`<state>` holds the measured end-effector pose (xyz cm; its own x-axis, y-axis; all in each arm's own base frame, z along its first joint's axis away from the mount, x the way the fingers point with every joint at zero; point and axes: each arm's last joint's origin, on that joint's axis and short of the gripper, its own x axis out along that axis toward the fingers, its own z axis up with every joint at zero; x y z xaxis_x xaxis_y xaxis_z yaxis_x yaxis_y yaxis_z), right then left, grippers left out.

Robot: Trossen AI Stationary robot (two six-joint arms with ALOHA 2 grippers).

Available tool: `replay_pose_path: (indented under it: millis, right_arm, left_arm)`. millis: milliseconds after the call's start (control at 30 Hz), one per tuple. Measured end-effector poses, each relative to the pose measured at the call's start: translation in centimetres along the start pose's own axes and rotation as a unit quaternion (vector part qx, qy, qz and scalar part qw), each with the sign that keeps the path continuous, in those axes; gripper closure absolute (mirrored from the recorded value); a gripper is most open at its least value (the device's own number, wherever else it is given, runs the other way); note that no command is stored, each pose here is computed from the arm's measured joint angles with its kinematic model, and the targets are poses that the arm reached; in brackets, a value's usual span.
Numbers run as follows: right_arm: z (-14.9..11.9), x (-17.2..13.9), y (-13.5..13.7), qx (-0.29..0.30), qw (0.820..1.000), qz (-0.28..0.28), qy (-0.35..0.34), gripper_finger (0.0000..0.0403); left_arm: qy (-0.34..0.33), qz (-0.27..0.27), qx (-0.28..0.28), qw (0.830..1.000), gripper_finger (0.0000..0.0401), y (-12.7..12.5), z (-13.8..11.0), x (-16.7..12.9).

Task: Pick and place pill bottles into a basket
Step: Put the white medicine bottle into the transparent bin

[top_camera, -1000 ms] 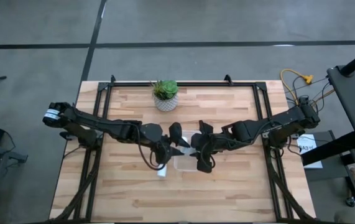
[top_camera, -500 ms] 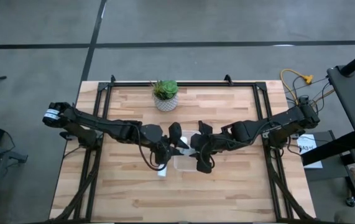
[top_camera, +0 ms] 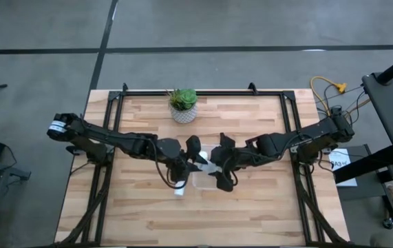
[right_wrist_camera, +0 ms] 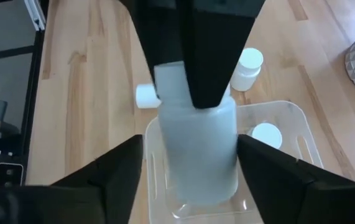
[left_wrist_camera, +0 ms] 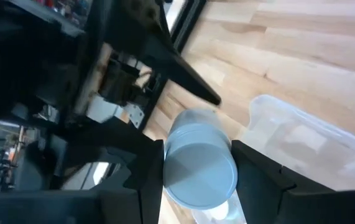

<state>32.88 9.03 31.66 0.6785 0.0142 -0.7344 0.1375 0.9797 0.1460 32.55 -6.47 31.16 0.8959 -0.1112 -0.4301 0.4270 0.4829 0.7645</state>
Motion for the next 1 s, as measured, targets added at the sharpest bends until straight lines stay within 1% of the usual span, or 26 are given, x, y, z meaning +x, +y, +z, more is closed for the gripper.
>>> replay_pose_path:
  millis: [167,267,333,400,533,633,700,867,1000]
  right_arm:
    - [-0.1,-0.4,-0.1,-0.002,1.0,-0.005,0.006,0.0126]
    - [-0.3,-1.4,-0.5,-0.005,1.0,-0.019,0.007,0.0122]
    - [-0.3,-2.6,-0.9,-0.012,0.999,-0.049,0.002,0.0124]
    - [-0.1,-4.2,-1.4,-0.016,0.996,-0.089,-0.021,0.0129]
    - [0.3,-8.4,-2.7,-0.023,0.98,-0.174,-0.095,0.014]
    - [0.2,-11.6,-3.7,-0.031,0.963,-0.225,-0.145,0.015]
    - [0.0,-13.5,-4.3,-0.035,0.954,-0.244,-0.169,0.0158]
    - [-1.0,-17.0,-5.4,-0.037,0.949,-0.239,-0.204,0.0192]
    - [-2.2,-17.7,-5.9,-0.044,0.948,-0.231,-0.213,0.0246]
  left_arm:
    - [0.034,0.004,-0.004,0.999,0.0257,-0.1,-0.6,0.0]
    - [0.056,0.001,-0.027,0.998,0.0257,0.1,-1.1,0.0]
    - [0.061,0.002,-0.033,0.998,0.0257,0.3,-1.3,0.0]
    - [0.061,0.003,-0.039,0.997,0.0257,0.4,-1.5,-0.1]
    - [0.061,0.01,-0.068,0.996,0.0257,0.7,-1.6,-0.3]
    - [0.059,0.014,-0.091,0.994,0.0257,0.9,-1.6,-0.5]
    - [0.059,0.012,-0.103,0.993,0.0257,0.9,-1.5,-0.5]
    - [0.069,0.002,-0.142,0.987,0.0257,1.3,-1.2,-0.9]
    - [0.07,-0.001,-0.172,0.983,0.0257,1.9,-0.8,-1.4]
